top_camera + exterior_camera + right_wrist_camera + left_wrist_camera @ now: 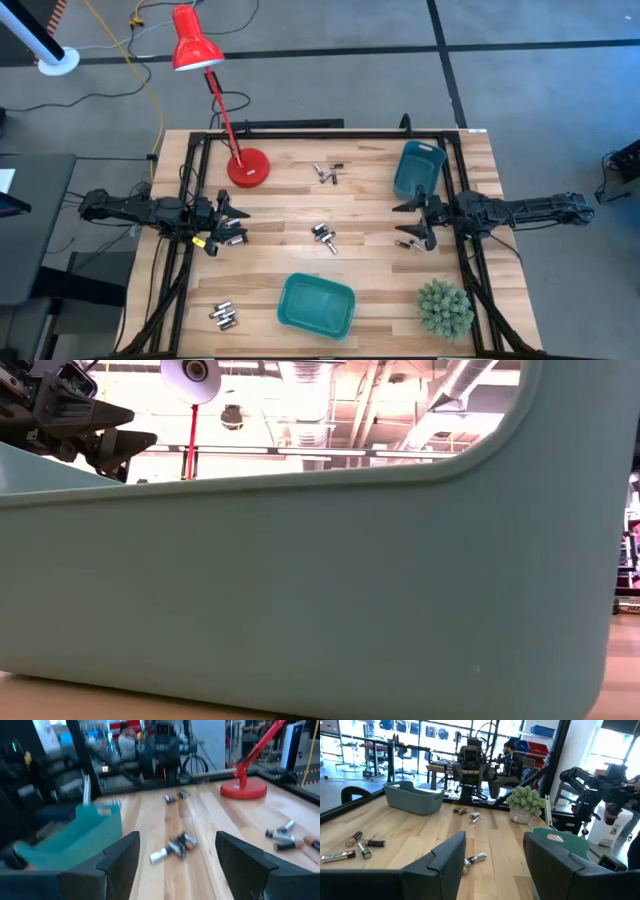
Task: Sort batteries
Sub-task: Adjust the blue bin on the table
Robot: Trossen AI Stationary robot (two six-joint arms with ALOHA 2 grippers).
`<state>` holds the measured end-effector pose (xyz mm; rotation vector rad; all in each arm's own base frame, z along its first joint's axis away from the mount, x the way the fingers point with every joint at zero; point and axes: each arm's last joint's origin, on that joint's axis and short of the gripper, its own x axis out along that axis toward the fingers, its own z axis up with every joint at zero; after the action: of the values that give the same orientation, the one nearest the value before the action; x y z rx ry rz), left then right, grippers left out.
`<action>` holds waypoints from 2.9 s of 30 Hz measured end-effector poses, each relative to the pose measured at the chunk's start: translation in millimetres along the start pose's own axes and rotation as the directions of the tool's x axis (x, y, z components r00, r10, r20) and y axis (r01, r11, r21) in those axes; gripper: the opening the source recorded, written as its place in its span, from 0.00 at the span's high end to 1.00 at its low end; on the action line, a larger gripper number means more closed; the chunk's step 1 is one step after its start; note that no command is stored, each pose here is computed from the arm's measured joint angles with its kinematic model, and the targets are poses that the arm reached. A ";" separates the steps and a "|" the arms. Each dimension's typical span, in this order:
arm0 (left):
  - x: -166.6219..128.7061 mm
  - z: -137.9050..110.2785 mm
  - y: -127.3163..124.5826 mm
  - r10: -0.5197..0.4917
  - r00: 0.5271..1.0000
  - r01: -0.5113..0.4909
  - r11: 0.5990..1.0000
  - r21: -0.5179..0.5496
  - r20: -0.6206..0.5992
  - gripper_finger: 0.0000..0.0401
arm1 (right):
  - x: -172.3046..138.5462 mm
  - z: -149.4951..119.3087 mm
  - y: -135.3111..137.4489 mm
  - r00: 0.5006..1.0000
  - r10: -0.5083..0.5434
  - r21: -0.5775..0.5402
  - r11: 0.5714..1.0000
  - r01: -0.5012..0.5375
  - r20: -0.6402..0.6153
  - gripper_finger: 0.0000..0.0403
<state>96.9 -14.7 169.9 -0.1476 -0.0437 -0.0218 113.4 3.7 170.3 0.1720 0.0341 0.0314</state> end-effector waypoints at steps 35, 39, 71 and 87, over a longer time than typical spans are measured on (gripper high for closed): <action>0.0 0.0 0.0 0.001 1.000 -0.001 1.000 0.000 0.000 0.52 | -23.0 116.3 -19.8 0.595 -0.764 0.254 0.541 0.802 -0.249 0.32; 0.0 0.0 0.0 0.001 1.000 -0.001 1.000 0.000 0.000 0.52 | -25.2 131.2 -21.3 0.517 -0.784 0.254 0.452 0.855 -0.343 0.32; 0.0 0.0 0.0 0.001 1.000 -0.001 1.000 0.000 0.000 0.52 | -30.7 143.2 -15.8 0.572 -0.706 0.365 0.446 0.817 -0.418 0.32; 0.0 0.0 0.0 0.000 1.000 0.000 1.000 0.000 0.000 0.52 | -31.0 141.8 -15.1 0.582 -0.685 0.417 0.419 0.807 -0.439 0.32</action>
<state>96.9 -14.7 169.9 -0.1476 -0.0438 -0.0214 88.0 -36.4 308.2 0.7781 0.3371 -0.9131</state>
